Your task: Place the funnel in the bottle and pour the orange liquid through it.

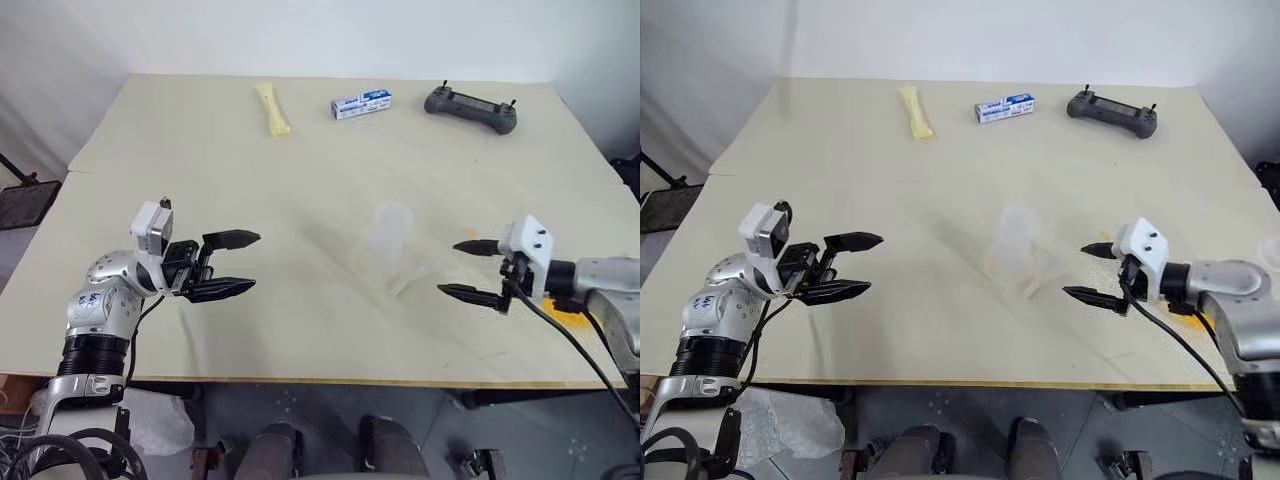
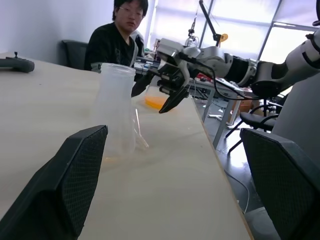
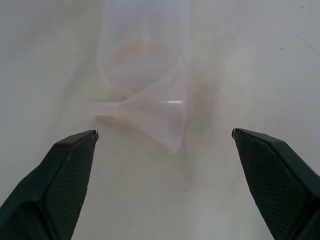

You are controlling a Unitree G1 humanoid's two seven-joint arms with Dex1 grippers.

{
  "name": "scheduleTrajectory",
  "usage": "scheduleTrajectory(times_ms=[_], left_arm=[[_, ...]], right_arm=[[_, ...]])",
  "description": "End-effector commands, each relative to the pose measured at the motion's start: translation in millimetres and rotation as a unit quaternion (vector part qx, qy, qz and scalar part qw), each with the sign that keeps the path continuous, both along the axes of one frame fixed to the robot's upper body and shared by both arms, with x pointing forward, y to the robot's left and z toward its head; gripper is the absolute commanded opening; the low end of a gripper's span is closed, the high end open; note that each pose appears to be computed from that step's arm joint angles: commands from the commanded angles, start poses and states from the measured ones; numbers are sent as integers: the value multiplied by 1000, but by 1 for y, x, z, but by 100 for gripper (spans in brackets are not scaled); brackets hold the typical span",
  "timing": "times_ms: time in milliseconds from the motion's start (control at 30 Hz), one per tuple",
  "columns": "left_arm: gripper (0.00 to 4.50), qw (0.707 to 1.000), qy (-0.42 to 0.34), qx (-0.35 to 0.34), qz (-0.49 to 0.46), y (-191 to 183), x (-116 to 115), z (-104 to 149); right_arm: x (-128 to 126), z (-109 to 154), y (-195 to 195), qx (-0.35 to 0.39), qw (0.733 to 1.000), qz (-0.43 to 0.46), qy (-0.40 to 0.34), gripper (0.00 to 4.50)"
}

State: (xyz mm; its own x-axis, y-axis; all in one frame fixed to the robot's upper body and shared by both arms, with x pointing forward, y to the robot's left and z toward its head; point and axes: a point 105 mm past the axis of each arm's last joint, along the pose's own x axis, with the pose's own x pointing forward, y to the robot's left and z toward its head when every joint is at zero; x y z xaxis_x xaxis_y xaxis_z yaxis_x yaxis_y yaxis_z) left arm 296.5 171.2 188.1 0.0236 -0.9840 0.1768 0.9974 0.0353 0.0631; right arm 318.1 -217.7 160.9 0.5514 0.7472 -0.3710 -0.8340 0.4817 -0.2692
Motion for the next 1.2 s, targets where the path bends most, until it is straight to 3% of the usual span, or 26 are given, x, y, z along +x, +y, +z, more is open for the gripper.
scheduleTrajectory(times_ms=[33, 267, 333, 400, 733, 933, 1200], left_arm=[[449, 997, -39, -10, -64, 2, -18, 13], [449, 997, -37, 2, -60, 5, -20, 14], [450, 998, -40, 2, -58, 4, -20, 14], [450, 997, -40, -2, -59, 4, -20, 16], [450, 997, -36, -3, -73, -2, -17, 16], [450, 996, -33, 0, -82, -6, -15, 15], [450, 995, -31, 3, -92, -14, -7, 12]], right_arm=[[11, 3, 5, -1, 1000, 18, 2, 450], [20, -2, 15, -5, 998, 47, 30, 450], [19, -5, 17, -7, 998, 53, 40, 412], [17, -7, 18, -11, 997, 59, 44, 367], [16, -3, 25, 5, 998, 56, 26, 15], [15, 5, 23, 4, 999, 40, 4, 4], [-8, 19, 13, -14, 1000, 19, -17, 4]])
